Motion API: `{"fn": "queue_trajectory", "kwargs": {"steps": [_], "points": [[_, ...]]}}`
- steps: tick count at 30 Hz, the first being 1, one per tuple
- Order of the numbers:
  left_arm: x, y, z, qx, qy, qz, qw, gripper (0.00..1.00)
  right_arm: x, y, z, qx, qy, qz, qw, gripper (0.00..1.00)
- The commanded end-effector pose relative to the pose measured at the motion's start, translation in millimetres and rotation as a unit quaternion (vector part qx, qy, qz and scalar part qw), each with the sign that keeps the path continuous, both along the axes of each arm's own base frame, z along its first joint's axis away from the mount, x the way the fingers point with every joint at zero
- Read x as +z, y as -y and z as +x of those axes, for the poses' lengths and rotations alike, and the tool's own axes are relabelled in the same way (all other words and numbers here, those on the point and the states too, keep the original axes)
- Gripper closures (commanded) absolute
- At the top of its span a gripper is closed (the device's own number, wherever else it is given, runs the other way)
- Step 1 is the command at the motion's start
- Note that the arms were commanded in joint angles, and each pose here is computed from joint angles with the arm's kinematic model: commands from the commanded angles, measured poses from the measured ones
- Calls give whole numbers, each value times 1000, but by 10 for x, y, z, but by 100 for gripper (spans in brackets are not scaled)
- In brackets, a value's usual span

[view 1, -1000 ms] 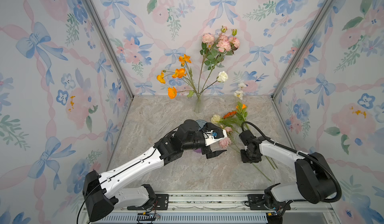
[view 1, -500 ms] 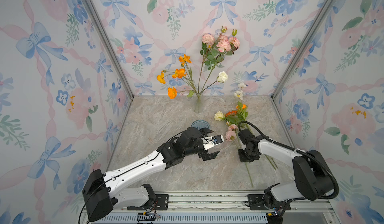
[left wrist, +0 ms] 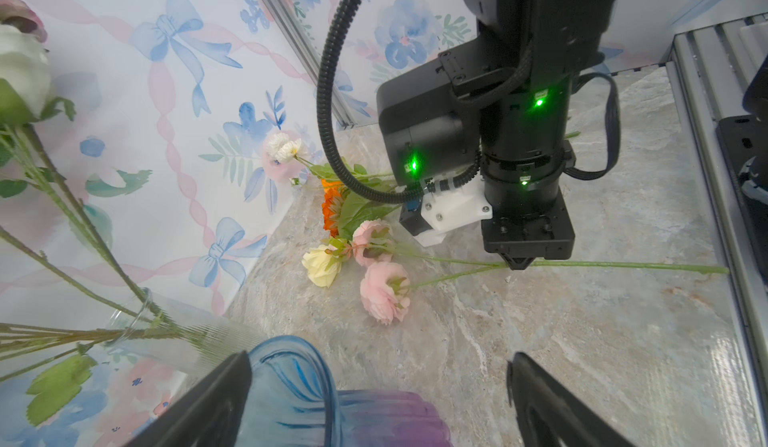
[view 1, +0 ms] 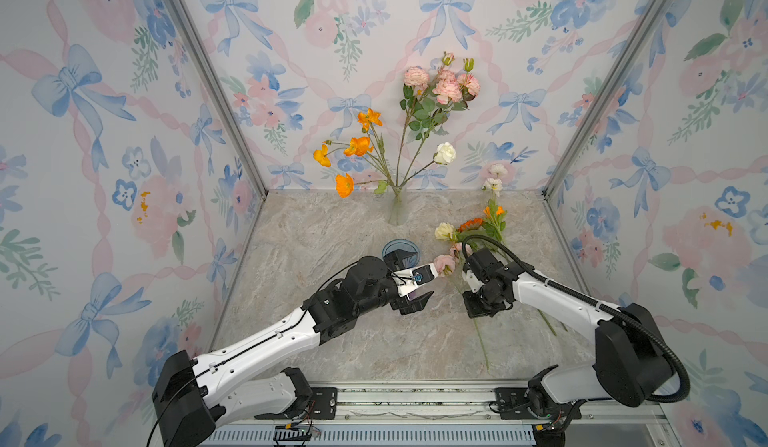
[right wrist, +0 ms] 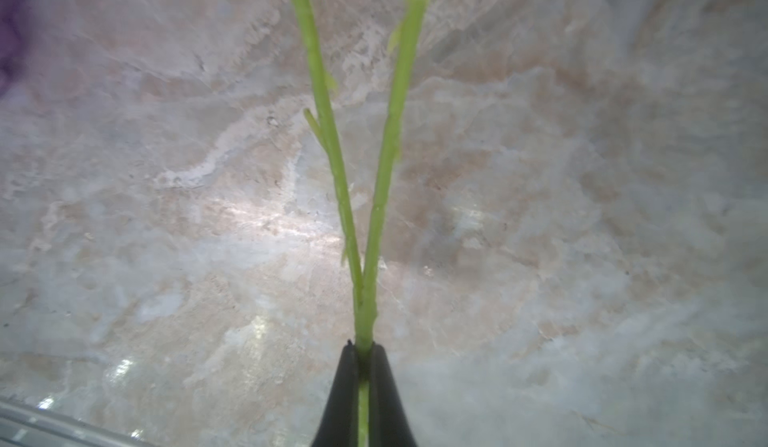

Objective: Arrange the flowers into the vase
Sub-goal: 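Lift the pink carnations with right gripper while left gripper returns to the blue-purple vase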

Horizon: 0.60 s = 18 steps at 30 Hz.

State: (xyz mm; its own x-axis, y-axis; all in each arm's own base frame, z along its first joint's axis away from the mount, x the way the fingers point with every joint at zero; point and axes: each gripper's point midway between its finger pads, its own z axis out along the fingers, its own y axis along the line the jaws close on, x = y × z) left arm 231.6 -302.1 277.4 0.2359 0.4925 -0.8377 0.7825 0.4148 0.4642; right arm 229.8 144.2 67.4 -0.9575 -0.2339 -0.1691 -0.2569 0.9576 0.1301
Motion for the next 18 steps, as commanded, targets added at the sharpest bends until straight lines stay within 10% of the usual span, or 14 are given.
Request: {"fn": "queue_trajectory", "kwargs": {"steps": [1, 10, 18], "points": [[219, -140, 45, 22, 36, -34, 999, 2, 352, -107, -55, 1, 12, 38, 999, 100], [632, -467, -129, 37, 108, -109, 987, 2, 1238, -156, 96, -91, 145, 143, 975, 100], [600, -572, -86, 56, 119, -110, 985, 2, 2355, -42, 274, -136, 353, 214, 901, 100]]}}
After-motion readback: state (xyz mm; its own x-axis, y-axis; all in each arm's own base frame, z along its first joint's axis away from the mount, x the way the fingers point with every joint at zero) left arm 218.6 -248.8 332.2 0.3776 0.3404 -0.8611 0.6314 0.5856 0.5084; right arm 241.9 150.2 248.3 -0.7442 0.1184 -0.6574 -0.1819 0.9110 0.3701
